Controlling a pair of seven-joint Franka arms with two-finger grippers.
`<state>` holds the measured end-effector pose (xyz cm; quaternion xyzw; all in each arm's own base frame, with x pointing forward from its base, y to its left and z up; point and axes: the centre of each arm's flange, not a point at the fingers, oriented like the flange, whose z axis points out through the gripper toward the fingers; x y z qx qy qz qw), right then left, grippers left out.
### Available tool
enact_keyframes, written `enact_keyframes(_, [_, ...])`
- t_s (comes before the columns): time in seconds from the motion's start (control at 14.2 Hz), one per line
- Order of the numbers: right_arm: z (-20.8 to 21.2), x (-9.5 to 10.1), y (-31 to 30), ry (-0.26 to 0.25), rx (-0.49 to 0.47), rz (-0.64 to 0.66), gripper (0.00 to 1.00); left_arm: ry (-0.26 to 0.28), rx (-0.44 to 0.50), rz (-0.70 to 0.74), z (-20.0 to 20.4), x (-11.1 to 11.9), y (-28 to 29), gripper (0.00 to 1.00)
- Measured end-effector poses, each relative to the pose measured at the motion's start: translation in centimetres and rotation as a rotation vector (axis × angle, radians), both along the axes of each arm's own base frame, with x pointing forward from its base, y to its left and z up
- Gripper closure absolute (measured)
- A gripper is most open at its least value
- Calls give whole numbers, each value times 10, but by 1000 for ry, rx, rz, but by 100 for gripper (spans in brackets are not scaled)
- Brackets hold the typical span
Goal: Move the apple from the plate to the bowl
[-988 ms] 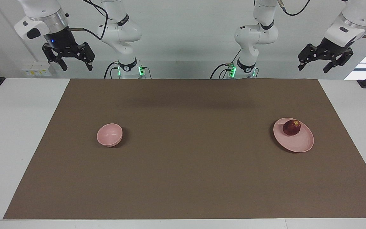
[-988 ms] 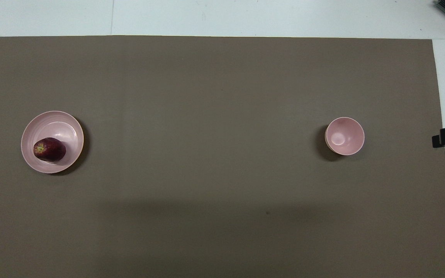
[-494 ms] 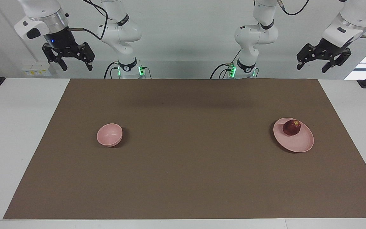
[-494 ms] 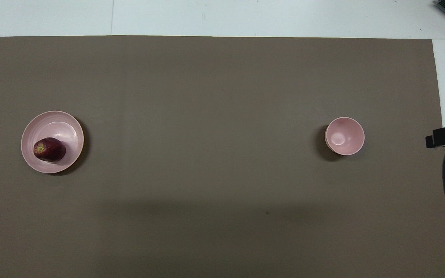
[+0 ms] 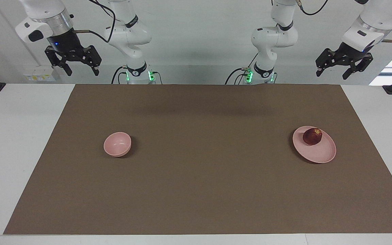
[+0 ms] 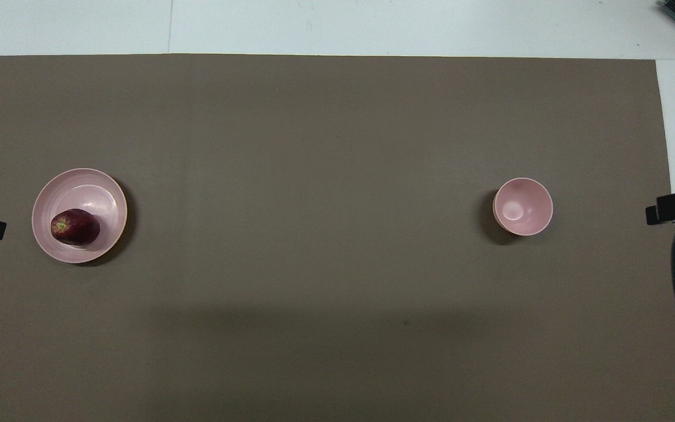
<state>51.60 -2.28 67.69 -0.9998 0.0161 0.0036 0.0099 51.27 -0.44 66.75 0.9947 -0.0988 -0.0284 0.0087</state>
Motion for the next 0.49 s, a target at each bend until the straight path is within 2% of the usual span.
enact_keyframes(0.21, [0, 0, 0, 0, 0, 0, 0, -2, 0, 0, -11, -1, 0, 0])
enact_keyframes(0.49, [0, 0, 0, 0, 0, 0, 0, -19, -1, 11, -43, 10, 5, 0])
